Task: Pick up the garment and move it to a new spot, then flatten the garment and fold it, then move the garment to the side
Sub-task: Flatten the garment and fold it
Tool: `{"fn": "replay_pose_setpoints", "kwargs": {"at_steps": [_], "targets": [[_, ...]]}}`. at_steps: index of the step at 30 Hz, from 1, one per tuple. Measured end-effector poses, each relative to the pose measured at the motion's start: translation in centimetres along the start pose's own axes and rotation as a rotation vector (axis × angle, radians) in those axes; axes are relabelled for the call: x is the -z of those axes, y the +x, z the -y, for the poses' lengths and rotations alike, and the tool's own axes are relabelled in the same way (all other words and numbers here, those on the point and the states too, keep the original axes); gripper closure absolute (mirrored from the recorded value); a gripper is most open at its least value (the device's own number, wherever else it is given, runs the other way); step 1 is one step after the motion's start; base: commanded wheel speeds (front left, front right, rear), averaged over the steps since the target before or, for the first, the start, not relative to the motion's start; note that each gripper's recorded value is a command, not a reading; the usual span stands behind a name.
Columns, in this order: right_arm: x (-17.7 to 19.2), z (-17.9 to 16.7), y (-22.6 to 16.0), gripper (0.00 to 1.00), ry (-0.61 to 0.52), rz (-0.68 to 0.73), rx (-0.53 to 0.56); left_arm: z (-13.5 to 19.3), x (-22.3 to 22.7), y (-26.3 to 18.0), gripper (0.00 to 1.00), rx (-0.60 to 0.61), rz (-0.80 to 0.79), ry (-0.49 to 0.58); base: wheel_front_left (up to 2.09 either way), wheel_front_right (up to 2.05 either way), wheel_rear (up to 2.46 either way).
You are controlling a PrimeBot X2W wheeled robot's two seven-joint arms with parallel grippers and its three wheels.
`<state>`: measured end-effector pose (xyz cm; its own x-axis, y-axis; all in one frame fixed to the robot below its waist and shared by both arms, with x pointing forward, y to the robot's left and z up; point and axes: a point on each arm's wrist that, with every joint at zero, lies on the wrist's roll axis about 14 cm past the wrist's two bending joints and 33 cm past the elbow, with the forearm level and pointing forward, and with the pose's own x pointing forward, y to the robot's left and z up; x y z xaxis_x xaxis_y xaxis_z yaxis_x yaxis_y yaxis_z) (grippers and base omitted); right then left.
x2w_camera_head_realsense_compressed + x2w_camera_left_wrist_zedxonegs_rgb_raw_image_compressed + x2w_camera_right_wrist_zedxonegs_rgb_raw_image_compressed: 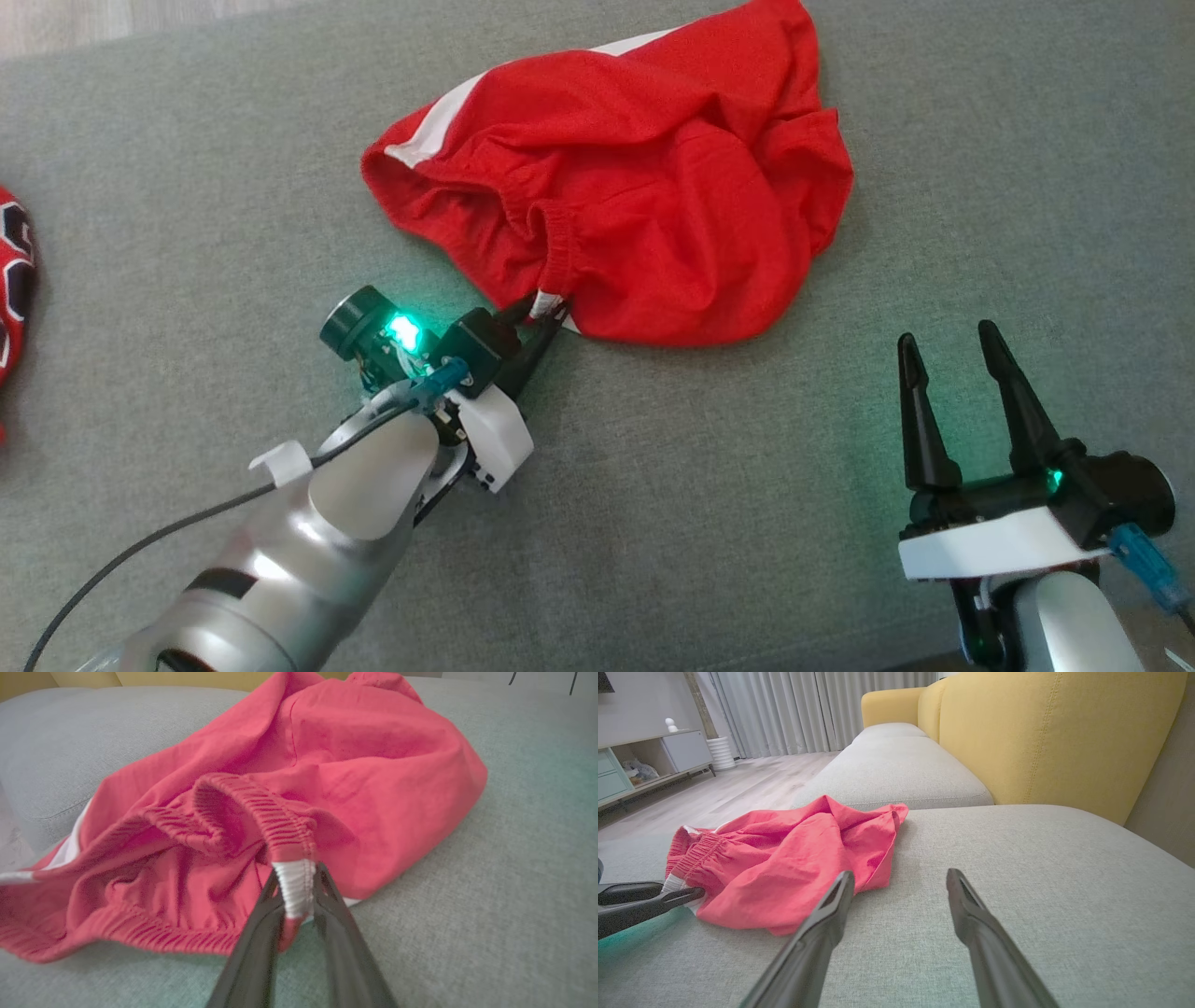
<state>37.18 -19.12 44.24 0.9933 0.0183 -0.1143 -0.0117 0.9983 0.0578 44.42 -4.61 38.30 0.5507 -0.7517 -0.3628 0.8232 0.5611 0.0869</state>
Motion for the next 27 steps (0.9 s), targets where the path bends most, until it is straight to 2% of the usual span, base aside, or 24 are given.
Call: {"fn": "replay_pose_setpoints", "kwargs": {"at_steps": [2,6,10,14,19,21,24,27], "targets": [[-0.1,-0.2,0.0,0.0,0.001,0.004,-0.005,0.2,-0.1,-0.2,1.0,0.008,0.002,0.001,0.0,0.0,0.0],[-0.3,-0.4,-0.3,0.0,0.003,0.01,-0.01,1.6,-1.0,-0.3,1.0,0.053,0.024,0.012,0.0,0.0,0.0],[-0.9,-0.5,-0.7,0.0,0.012,0.027,-0.011,4.1,-5.2,-0.1,1.0,0.125,0.138,-0.045,0.0,0.0,0.0],[-1.6,-0.5,-1.4,0.0,0.028,0.05,-0.005,6.0,-12.8,0.0,1.0,0.231,0.297,-0.05,0.0,0.0,0.0],[-2.2,-0.1,-2.3,0.0,0.044,0.07,0.012,4.0,-25.4,-1.5,1.0,0.262,0.516,0.04,0.0,0.0,0.0],[-2.2,0.0,-2.6,0.0,0.049,0.07,0.016,3.3,-29.1,-2.6,1.0,0.26,0.581,0.06,0.0,0.0,0.0],[-2.0,0.0,-2.8,0.0,0.058,0.063,0.018,1.3,-30.1,-3.1,1.0,0.212,0.569,0.067,0.0,0.0,0.0],[-2.0,-0.1,-2.4,0.0,0.066,0.065,0.015,-1.9,-25.9,-2.6,1.0,0.127,0.449,0.001,0.0,0.0,0.0]]}}
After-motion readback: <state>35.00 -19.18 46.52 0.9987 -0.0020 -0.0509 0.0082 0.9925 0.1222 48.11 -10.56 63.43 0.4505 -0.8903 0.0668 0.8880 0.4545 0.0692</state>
